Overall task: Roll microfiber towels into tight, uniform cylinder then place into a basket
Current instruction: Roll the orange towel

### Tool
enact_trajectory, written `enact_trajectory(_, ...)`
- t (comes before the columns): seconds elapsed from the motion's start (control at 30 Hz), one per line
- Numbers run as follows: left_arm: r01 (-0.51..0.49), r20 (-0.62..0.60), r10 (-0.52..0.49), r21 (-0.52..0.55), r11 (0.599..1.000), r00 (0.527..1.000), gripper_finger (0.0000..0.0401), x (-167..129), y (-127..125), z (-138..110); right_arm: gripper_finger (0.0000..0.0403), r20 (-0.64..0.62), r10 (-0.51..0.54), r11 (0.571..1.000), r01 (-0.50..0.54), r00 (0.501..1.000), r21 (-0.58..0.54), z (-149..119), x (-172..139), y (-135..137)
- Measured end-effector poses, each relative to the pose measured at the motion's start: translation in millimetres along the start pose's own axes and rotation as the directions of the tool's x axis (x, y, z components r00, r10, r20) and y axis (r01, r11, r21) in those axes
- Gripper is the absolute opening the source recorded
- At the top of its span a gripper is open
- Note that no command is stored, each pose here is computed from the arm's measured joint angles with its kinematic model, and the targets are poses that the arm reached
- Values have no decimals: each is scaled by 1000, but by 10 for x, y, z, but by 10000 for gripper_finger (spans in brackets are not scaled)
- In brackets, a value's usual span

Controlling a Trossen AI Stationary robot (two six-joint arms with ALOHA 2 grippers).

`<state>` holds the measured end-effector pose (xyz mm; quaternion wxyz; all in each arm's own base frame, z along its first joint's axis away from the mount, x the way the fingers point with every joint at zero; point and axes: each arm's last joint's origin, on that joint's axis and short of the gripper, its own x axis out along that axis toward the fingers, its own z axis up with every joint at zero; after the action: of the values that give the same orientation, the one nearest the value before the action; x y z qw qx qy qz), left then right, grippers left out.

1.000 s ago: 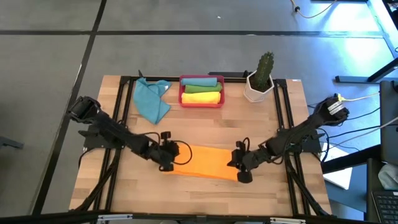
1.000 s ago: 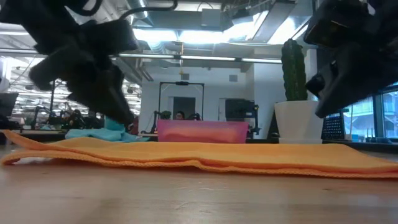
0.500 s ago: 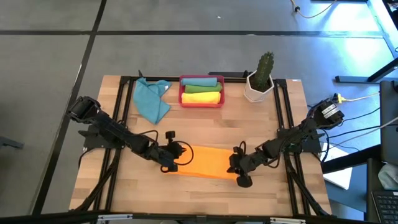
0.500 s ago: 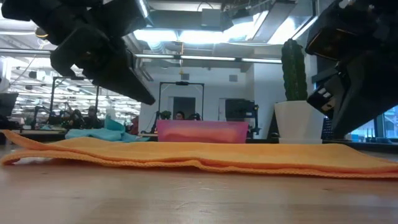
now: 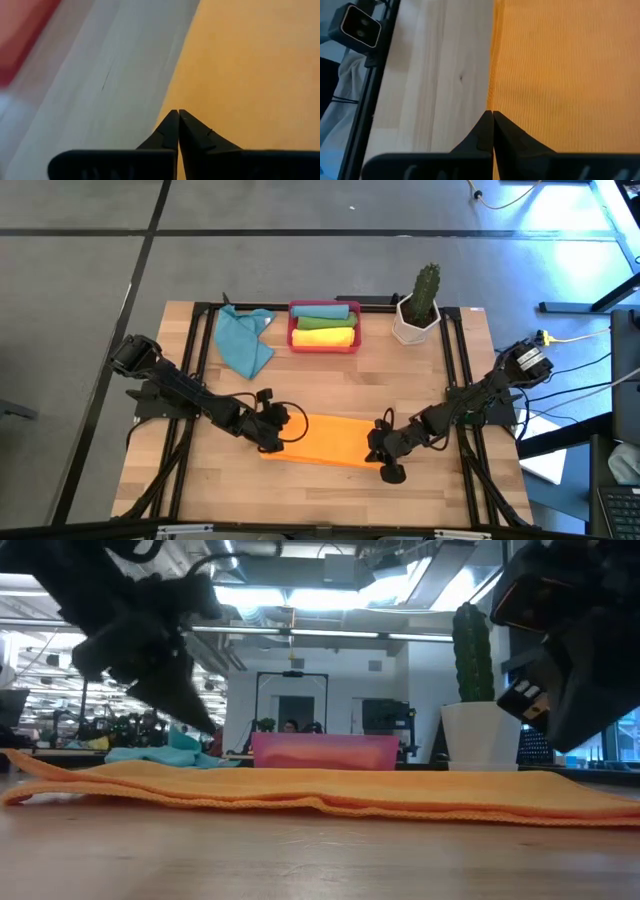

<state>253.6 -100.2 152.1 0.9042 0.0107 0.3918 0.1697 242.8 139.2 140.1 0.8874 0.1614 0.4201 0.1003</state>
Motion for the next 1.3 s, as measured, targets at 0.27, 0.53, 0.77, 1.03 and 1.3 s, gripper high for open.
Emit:
enact_trajectory(0.27, -64, -146, 51, -89, 994, 988, 1, -23, 65, -156, 2, -139, -49, 995, 60, 989, 77, -164, 144, -91)
enact_trajectory(0.53, 81, -274, -115, -133, 988, 955, 1, 9, -132, -309, 7, -189, -90, 982, 119, 978, 147, -193, 153, -151)
enact_trajectory(0.77, 197, -252, -222, -119, 973, 942, 3, 24, -415, -422, 8, -220, -129, 971, 168, 967, 168, -173, 134, -259)
enact_trajectory(1.03, 372, -212, -379, -72, 925, 901, 4, -52, -582, -412, 8, -313, -184, 958, 242, 932, 157, -152, 1, -431)
enact_trajectory(1.3, 398, -195, -381, 51, 916, 904, 3, -69, -629, -327, 9, -338, -274, 946, 315, 900, 71, -69, -205, -665)
